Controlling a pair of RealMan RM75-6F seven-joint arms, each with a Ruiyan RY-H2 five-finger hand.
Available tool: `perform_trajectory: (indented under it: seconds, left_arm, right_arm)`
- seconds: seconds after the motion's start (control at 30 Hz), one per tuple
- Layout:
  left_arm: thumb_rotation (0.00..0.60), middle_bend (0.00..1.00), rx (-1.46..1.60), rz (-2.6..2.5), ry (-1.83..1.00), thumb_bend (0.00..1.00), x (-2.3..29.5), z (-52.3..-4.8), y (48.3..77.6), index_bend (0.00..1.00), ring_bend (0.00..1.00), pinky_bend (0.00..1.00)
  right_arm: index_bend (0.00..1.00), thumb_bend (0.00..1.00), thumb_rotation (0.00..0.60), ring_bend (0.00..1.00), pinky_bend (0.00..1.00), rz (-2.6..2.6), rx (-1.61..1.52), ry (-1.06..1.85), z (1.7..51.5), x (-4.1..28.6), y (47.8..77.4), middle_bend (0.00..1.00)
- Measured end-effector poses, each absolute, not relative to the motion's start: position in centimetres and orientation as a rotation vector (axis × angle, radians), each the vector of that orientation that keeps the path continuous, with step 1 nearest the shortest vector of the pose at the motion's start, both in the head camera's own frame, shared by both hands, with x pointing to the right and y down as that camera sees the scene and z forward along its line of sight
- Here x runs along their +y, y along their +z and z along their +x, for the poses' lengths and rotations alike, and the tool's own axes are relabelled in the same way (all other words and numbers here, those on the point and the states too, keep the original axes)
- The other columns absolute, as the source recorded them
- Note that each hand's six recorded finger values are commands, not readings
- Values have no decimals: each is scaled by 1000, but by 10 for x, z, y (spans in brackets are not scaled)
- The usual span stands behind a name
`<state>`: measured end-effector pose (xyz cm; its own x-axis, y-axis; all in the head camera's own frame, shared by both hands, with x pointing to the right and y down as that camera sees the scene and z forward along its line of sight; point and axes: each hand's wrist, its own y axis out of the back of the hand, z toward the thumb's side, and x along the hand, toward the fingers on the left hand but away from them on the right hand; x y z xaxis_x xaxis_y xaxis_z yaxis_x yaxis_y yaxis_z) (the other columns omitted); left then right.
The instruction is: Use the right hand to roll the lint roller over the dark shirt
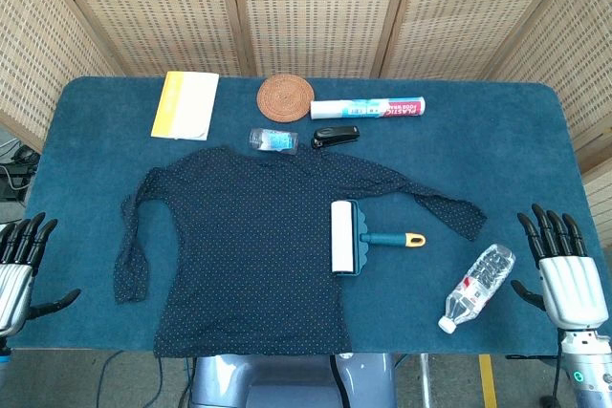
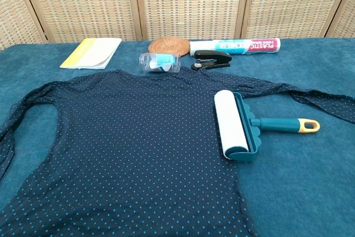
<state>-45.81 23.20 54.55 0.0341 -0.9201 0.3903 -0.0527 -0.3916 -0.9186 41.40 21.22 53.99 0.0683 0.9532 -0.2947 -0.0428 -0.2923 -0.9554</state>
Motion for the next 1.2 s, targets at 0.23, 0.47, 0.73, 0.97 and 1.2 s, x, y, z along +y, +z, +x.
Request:
perform_trajectory:
  seconds: [0.23,0.47,0.73,0.97,1.2]
  left_arm:
    - [600,0,1019,-1550,-1455,0,231,-459,546,0,0,0]
    - [600,0,1017,-1535,-1479,0,225,-460,552,0,0,0]
    - [600,0,1011,-1519,-1516,0,219,-464,561,0,0,0]
    - [600,0,1001,-1514,-1551,0,216,-466,568,0,0,0]
    - [600,0,995,-1514,-1563,0,215,-466,572,0,0,0]
  right_arm:
    - [0,0,600,0,0,-1455,-958,1385,410,211,544,0]
    - [0,0,600,685,320,-1519,-830,1369,380,179,559,684]
    - [28,0,600,1000,1000,-1621,-666,1419,330,126,589,997]
    - [260,46,600,1000,1000,-1709,-626,1554,298,108,628,1000]
    - [397,211,600,1000,1000,-1779,-608,1643,249,116,683,1000]
